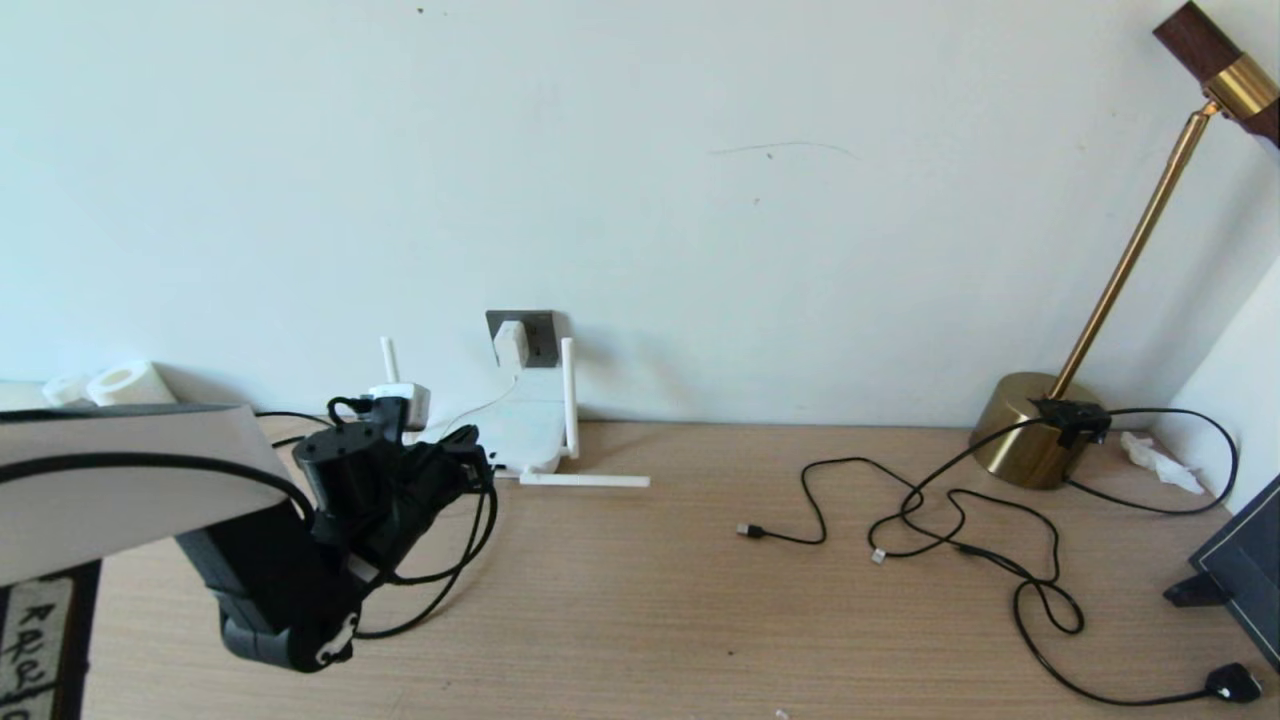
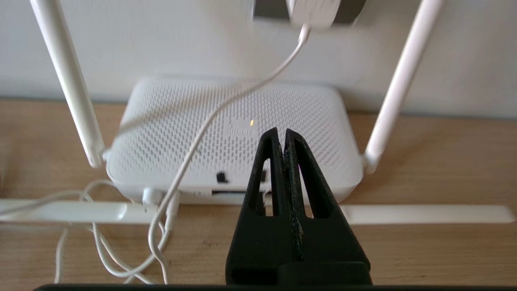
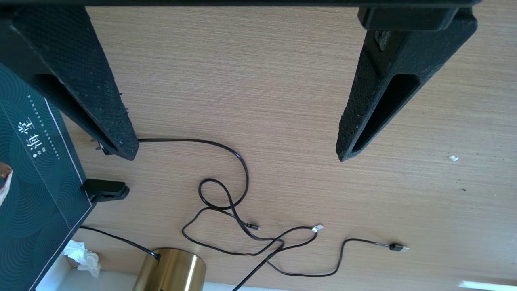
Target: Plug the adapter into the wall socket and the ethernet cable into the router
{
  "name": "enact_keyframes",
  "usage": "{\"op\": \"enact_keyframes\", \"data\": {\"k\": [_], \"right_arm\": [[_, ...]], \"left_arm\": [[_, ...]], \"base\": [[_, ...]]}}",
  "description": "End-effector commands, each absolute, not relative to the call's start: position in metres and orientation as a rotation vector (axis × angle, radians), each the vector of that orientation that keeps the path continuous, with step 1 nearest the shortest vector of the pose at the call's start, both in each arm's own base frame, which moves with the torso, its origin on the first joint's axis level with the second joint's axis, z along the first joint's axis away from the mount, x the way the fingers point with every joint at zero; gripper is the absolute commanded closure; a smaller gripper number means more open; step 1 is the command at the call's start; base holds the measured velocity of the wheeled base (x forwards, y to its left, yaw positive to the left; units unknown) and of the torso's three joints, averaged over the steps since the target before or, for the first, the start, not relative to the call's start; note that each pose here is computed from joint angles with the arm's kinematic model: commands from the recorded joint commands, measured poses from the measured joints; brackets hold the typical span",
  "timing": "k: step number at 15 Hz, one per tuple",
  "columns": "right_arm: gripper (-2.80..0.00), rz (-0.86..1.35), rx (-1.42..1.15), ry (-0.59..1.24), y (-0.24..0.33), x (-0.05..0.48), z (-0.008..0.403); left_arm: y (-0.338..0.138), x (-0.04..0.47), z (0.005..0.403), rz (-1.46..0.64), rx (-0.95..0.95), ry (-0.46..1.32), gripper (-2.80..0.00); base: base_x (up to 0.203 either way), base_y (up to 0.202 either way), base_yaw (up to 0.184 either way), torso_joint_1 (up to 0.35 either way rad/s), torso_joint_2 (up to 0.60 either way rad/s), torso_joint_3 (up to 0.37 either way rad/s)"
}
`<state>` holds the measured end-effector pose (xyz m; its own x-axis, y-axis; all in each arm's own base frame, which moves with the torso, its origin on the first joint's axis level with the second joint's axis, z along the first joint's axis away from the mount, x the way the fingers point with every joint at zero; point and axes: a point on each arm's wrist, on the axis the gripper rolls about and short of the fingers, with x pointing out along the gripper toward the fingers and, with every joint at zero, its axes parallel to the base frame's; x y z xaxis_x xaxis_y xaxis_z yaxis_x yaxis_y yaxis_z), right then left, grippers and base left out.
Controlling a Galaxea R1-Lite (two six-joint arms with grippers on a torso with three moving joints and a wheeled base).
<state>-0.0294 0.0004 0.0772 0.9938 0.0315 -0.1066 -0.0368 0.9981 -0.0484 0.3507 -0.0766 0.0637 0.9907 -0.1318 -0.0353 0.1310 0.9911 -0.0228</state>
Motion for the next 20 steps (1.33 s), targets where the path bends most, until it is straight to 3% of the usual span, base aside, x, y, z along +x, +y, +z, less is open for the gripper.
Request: {"op": "enact_keyframes", "data": {"k": [1, 6, 9, 11, 13, 15, 18, 20], "right_arm": [[-2.80, 0.035, -0.051, 0.110, 0.000, -0.029, 0.077], [-2.80, 0.035, -0.051, 0.110, 0.000, -0.029, 0.077], [-2.80, 0.035, -0.051, 0.108, 0.000, -0.029, 0.077], [-2.80, 0.035, -0.051, 0.110, 0.000, -0.029, 0.077], [-2.80, 0.035, -0.049, 0.109, 0.000, -0.029, 0.077], [-2.80, 0.035, -0.045, 0.109, 0.000, -0.029, 0.077], [-2.80, 0.034, -0.042, 0.110, 0.000, -0.029, 0.077], [-2.80, 0.033, -0.044, 0.109, 0.000, -0.029, 0.077]], "left_arm": [[-0.075, 0.339, 0.102, -0.134, -0.035, -0.066, 0.00], [-0.061, 0.278, 0.190, -0.138, -0.054, -0.229, 0.00], [-0.042, 0.195, 0.248, -0.139, -0.065, -0.316, 0.00], [-0.026, 0.124, 0.262, -0.129, -0.066, -0.310, 0.00], [-0.009, 0.054, 0.248, -0.103, -0.060, -0.257, 0.00], [0.002, 0.007, 0.207, -0.047, -0.048, -0.147, 0.00], [0.003, -0.002, 0.112, -0.005, -0.014, 0.157, 0.00], [0.001, -0.002, 0.085, -0.086, -0.003, 0.297, 0.00]], "base": [[0.000, 0.000, 0.000, 0.000, 0.00, 0.000], [0.000, 0.000, 0.000, 0.000, 0.00, 0.000], [0.000, 0.000, 0.000, 0.000, 0.00, 0.000], [0.000, 0.000, 0.000, 0.000, 0.00, 0.000], [0.000, 0.000, 0.000, 0.000, 0.00, 0.000], [0.000, 0.000, 0.000, 0.000, 0.00, 0.000], [0.000, 0.000, 0.000, 0.000, 0.00, 0.000], [0.000, 0.000, 0.000, 0.000, 0.00, 0.000]]}}
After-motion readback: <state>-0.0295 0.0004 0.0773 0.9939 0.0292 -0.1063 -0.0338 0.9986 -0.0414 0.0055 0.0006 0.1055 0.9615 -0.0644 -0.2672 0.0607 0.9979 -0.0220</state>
